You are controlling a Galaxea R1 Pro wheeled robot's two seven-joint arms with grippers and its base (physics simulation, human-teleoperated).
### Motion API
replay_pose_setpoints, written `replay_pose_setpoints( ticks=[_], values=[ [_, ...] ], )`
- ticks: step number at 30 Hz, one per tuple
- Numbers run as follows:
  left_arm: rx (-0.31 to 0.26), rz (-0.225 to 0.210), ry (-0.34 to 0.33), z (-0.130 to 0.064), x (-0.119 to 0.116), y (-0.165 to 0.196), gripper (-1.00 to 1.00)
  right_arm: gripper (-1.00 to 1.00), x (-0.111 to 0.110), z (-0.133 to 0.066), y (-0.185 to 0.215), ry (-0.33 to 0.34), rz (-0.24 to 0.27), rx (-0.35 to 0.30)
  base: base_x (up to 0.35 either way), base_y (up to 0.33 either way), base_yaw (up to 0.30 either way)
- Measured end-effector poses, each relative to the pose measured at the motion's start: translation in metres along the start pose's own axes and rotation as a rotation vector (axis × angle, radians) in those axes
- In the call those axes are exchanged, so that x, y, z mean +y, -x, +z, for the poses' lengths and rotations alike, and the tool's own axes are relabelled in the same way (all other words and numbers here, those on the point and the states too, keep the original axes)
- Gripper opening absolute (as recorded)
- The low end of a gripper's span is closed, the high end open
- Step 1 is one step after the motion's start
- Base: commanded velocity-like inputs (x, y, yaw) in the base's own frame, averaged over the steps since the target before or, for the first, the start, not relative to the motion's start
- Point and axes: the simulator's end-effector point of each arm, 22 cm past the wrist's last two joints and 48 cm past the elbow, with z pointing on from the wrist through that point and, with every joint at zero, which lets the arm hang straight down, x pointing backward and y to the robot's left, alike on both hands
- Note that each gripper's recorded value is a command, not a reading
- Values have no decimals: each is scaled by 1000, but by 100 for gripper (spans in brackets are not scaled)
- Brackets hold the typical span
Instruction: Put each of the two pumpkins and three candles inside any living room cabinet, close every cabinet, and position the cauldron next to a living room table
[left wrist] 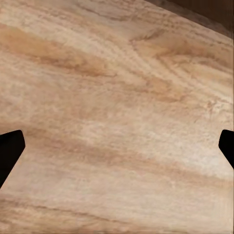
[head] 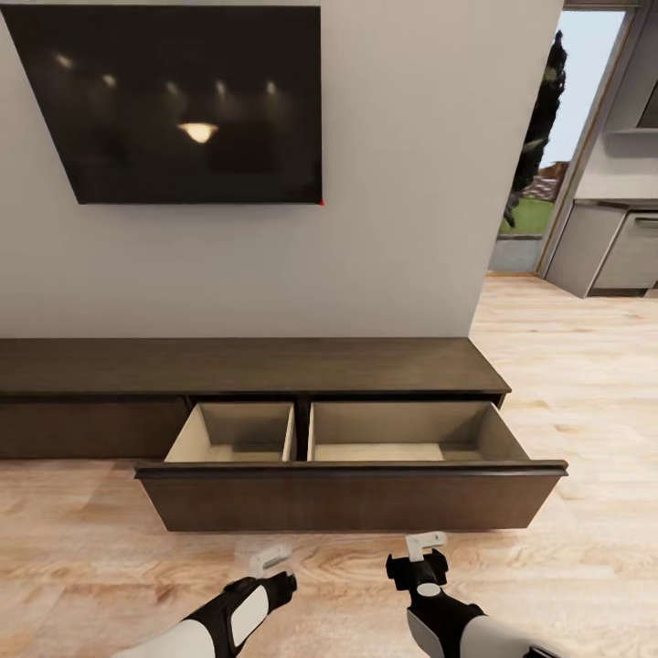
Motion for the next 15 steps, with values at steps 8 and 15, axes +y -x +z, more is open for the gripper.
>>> replay_pose_setpoints(
  ticks=[8,15],
  values=[
    [35,25,16,2,9,-18,100,100,12,-5,-13,16,1,18,0,0,0],
    [62,29,31,-8,13,-24,100,100,12,-14,-9,19,0,28,0,0,0]
  ],
)
